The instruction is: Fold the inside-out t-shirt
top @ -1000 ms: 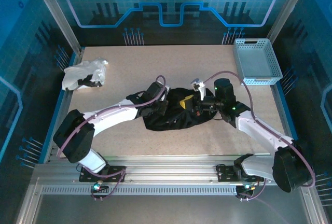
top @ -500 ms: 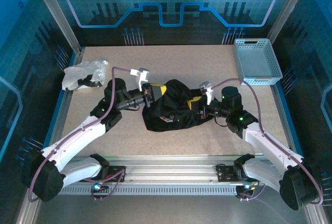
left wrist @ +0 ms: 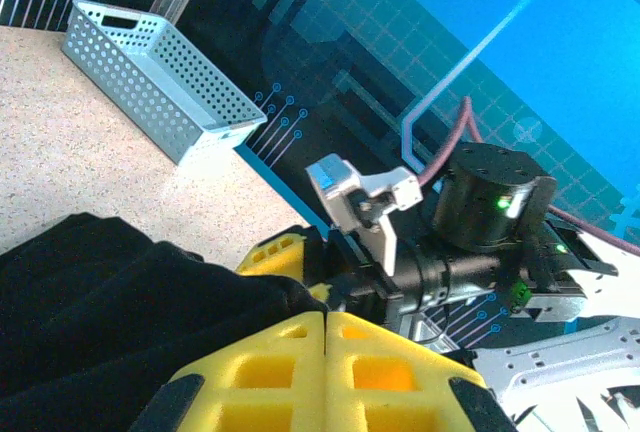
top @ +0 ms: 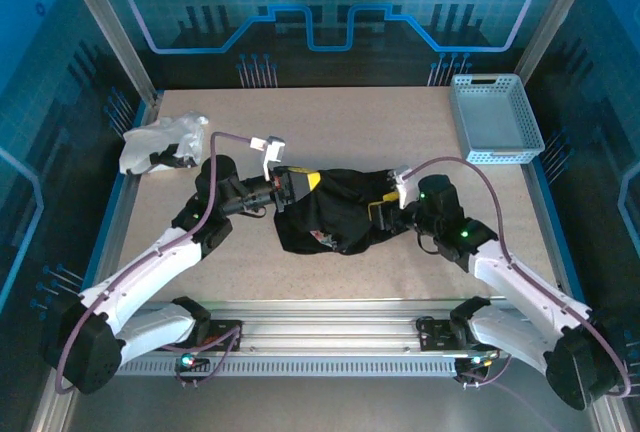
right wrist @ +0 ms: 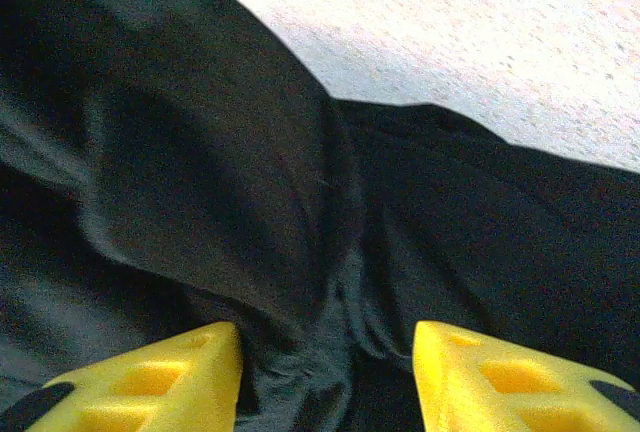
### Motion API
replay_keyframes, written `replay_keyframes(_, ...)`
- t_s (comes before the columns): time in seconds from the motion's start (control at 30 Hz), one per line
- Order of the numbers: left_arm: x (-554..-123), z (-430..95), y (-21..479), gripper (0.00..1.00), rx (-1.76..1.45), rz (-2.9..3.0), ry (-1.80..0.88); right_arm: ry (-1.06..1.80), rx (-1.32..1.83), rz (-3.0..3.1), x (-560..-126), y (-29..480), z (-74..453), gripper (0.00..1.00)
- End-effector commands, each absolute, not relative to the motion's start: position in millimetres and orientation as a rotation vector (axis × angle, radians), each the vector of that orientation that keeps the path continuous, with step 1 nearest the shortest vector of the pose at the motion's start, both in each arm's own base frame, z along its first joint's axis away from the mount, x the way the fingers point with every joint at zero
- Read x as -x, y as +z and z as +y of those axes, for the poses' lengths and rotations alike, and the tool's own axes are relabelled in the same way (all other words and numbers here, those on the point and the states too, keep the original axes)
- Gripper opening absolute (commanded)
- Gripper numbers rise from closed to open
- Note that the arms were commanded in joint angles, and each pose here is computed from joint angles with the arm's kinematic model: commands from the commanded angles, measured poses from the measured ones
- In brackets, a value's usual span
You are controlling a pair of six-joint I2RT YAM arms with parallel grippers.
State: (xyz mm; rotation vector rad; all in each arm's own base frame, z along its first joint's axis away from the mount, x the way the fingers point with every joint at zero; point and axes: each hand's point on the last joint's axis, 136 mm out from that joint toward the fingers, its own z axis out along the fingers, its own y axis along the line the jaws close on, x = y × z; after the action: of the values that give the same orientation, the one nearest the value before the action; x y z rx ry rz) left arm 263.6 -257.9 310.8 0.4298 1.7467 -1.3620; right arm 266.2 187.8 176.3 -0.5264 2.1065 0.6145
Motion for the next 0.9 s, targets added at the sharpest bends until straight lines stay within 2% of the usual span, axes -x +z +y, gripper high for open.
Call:
replay_keyframes(0.0,-257.7,-256.2,320.2,0.0,-0.486,1.688,-1.356,0.652,0.68,1.975,-256.5,208.8,207.3,0.54)
replay_keyframes(0.13,-257.4,-256.7,318.4,0.0,-0.489,1.694,-1.357,0.631,0.749,1.942,-260.3,218.4,219.3,0.63)
replay_keyframes(0.3,-256.4,-256.8,317.8,0.0,-0.491,1.7,-1.36,0.585,0.824,1.971,-274.7,214.6,234.7,0.64)
replay_keyframes(0.43,-256.5,-256.2,318.5,0.0,-0.49,1.701,-1.357,0.599,0.898,1.993,-277.4,206.0,252.9,0.61)
replay_keyframes(0.5,-258.1,-255.3,317.3,0.0,-0.483,1.706,-1.346,0.617,0.932,2.001,-275.1,201.8,260.5,0.54)
replay_keyframes(0.63,-278.2,-243.2,301.9,0.0,-0.348,1.81,-1.22,0.639,0.941,1.973,-272.8,222.7,263.5,0.18)
replay_keyframes(0.73,-295.9,-226.0,284.4,0.0,-0.225,1.901,-1.078,0.725,0.908,1.928,-265.1,245.4,256.2,0.02)
replay_keyframes(0.87,-311.6,-205.1,269.3,0.0,-0.104,1.946,-0.96,0.944,0.83,1.85,-253.7,276.3,249.0,0.0)
